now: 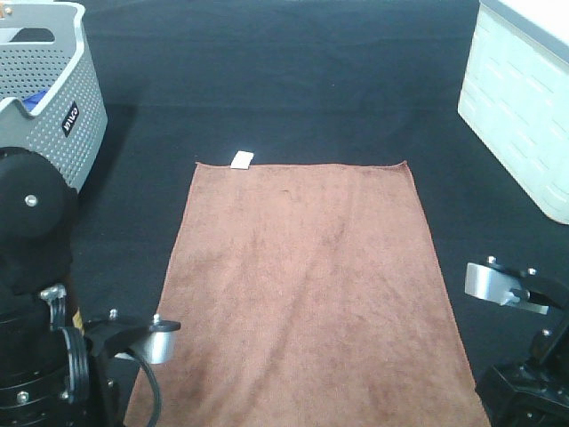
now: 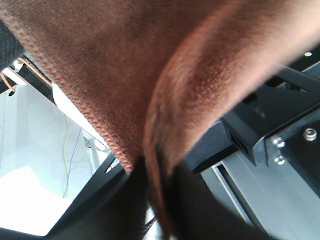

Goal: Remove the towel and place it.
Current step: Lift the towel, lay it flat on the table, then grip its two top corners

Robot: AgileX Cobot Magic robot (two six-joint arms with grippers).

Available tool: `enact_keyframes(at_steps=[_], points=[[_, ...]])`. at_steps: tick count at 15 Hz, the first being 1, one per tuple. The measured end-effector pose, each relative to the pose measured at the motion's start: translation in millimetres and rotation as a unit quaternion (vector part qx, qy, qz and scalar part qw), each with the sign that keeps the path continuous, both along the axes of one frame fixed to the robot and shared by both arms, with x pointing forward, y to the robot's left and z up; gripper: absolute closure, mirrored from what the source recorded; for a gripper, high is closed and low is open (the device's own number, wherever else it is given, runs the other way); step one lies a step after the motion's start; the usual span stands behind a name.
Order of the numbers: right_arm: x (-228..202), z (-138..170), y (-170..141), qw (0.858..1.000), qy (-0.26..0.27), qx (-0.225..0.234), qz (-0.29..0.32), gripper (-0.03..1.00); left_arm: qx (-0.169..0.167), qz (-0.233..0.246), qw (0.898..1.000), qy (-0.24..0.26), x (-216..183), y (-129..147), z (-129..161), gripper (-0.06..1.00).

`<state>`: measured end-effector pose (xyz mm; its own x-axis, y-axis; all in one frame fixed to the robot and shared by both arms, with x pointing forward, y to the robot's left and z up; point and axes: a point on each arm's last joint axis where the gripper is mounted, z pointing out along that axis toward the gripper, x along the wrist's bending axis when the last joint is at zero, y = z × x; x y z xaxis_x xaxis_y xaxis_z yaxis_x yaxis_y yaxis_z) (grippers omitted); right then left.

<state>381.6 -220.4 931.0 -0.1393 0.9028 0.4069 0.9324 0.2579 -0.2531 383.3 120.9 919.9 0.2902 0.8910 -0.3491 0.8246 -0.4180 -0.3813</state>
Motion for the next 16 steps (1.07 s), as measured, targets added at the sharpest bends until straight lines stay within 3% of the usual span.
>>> enact_keyframes(at_steps=[2,6,10,12,16], points=[[-1.5,0.7,0.2,1.000,0.009,0.002,0.002,0.32,0.010,0.009,1.000,0.023,-3.7,0.2,1.7,0.30],[1.7,-0.3,-0.2,1.000,-0.012,0.001,0.007,0.30,0.005,0.007,1.000,0.020,-0.1,-3.3,6.2,0.26],[45.2,21.0,-20.8,0.994,-0.087,-0.003,-0.070,0.30,-0.019,-0.023,0.996,-0.088,45.2,-17.9,38.4,0.26],[76.3,42.3,-39.8,0.984,-0.137,-0.007,-0.110,0.30,-0.028,-0.004,0.987,-0.157,82.0,-11.5,60.3,0.26],[115.8,85.1,-51.1,0.965,-0.237,-0.024,-0.106,0.30,-0.013,0.051,0.968,-0.247,156.6,17.2,83.8,0.26]])
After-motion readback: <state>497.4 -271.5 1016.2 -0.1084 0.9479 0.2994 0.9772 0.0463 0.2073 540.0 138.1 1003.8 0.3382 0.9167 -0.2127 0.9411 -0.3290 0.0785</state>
